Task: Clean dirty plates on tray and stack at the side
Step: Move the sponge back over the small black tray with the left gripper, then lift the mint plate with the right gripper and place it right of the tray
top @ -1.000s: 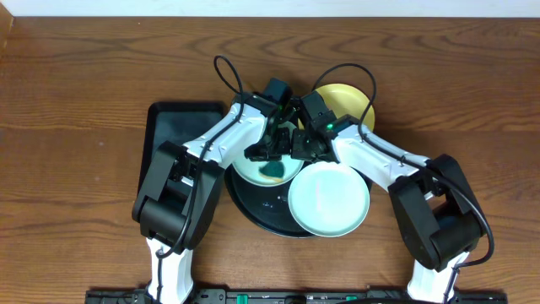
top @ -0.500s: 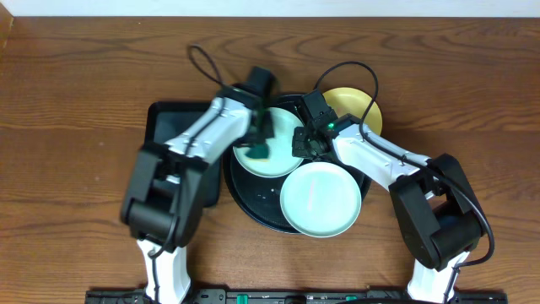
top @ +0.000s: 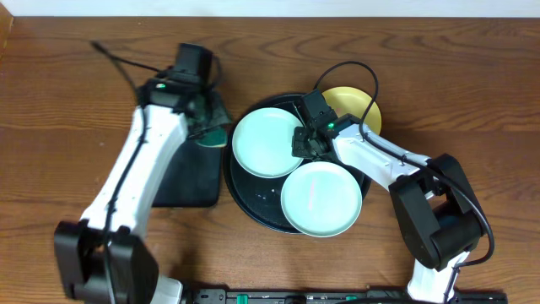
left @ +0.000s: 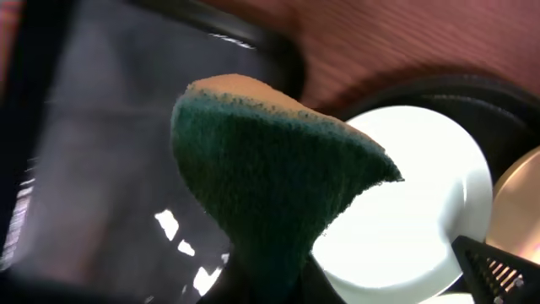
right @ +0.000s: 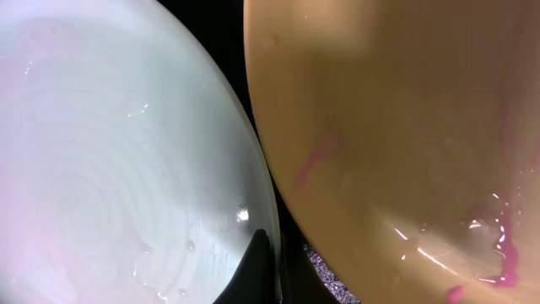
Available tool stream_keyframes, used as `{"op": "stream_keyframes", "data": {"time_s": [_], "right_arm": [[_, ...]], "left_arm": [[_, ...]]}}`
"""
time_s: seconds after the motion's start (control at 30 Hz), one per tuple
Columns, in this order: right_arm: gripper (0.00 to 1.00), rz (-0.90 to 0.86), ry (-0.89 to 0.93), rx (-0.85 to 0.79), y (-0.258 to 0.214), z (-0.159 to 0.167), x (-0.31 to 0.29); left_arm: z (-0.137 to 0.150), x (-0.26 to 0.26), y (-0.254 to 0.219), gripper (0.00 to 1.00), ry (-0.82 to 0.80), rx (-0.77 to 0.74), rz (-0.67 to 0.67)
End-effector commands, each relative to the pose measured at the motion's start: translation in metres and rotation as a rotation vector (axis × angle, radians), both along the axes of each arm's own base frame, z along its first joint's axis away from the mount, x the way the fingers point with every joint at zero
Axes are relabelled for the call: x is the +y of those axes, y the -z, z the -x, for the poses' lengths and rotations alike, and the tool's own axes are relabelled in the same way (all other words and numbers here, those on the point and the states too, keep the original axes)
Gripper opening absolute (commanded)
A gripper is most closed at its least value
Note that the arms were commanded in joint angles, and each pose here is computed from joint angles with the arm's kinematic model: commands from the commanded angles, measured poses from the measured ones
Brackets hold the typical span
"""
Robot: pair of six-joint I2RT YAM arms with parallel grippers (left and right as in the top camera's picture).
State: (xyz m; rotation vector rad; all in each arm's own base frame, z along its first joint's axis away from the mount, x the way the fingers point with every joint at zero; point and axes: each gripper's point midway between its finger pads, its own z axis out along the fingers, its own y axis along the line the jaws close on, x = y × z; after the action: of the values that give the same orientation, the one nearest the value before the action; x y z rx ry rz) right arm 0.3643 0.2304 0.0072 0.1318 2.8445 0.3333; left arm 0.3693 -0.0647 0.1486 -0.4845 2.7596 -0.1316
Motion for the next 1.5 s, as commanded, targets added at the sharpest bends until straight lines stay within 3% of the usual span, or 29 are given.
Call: {"op": "stream_keyframes", "data": {"time_s": [0.0, 0.33, 1.0, 1.47], "right_arm": [[0.01, -0.006, -0.082, 0.0, -0.004, 0.005, 0.01], [0.01, -0.02, -0.194, -0.199, -0.084, -0.001, 0.015], [0.01, 0.524, -0.271, -0.659, -0.181, 0.007, 0.003], [0.01, 0.89, -0.228, -1.002, -0.265, 0.028, 0.028]], "left_arm": [[0.012, 0.026, -0.011, 0.08, -0.021, 0.013, -0.025], [0.031, 0.073, -0.003, 0.07, -0.073, 0.104, -0.056], [0.032, 0.095, -0.003, 0.07, -0.135, 0.107, -0.053], [0.033, 0.095, -0.002, 0.07, -0.135, 0.11, -0.053]]}}
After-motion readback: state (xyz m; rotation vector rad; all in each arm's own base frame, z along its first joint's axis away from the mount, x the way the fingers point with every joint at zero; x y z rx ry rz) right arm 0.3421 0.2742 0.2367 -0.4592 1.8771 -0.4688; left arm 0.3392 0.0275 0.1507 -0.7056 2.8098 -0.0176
